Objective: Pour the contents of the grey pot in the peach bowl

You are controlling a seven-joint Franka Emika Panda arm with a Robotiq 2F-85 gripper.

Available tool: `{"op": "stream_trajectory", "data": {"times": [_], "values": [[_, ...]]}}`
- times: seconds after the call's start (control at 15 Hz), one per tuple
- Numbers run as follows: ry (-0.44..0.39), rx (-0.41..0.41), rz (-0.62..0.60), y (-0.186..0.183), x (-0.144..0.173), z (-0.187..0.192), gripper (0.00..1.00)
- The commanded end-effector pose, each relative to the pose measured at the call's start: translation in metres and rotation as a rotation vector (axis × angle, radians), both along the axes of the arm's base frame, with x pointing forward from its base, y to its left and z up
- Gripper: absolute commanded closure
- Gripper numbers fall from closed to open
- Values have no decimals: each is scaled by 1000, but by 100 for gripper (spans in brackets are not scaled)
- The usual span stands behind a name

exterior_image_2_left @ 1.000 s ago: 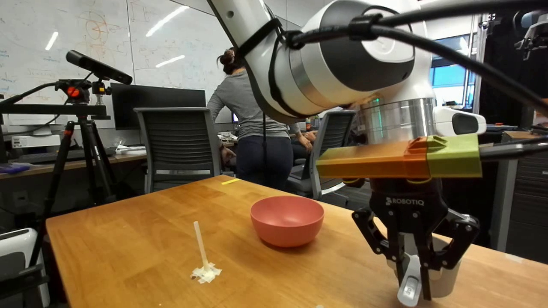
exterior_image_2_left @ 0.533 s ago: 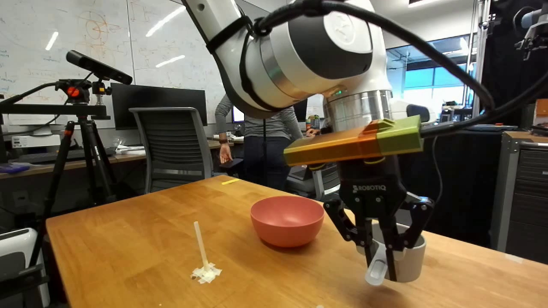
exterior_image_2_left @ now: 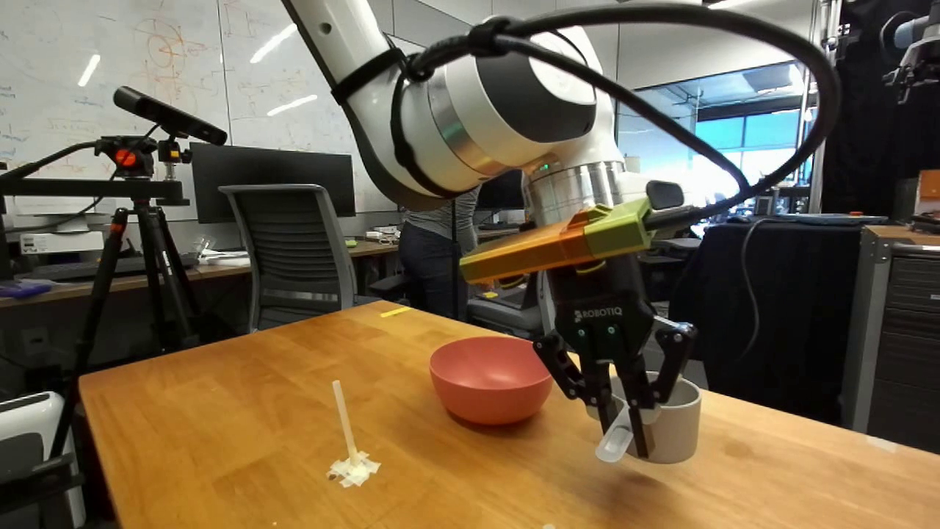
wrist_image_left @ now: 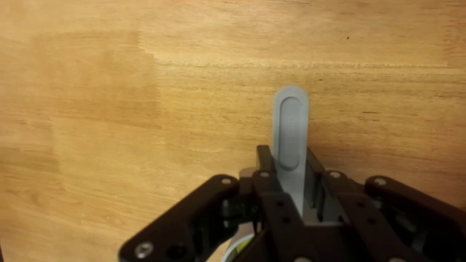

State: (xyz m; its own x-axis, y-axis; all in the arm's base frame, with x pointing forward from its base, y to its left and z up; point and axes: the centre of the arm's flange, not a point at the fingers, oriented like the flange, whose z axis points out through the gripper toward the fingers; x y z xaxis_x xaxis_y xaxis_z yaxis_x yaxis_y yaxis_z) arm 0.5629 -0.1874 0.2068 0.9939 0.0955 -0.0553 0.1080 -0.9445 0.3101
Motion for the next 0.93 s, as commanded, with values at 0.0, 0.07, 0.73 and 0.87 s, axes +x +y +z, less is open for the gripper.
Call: {"op": "stream_trajectory", "data": {"times": [0.0, 0.07, 0.73, 0.87], "values": [[-8, -59, 8, 18, -9, -1, 94], [-2, -68, 16, 22, -11, -4, 93], [31, -139, 88, 77, -26, -19, 93], [32, -158, 88, 84, -28, -18, 94]]}}
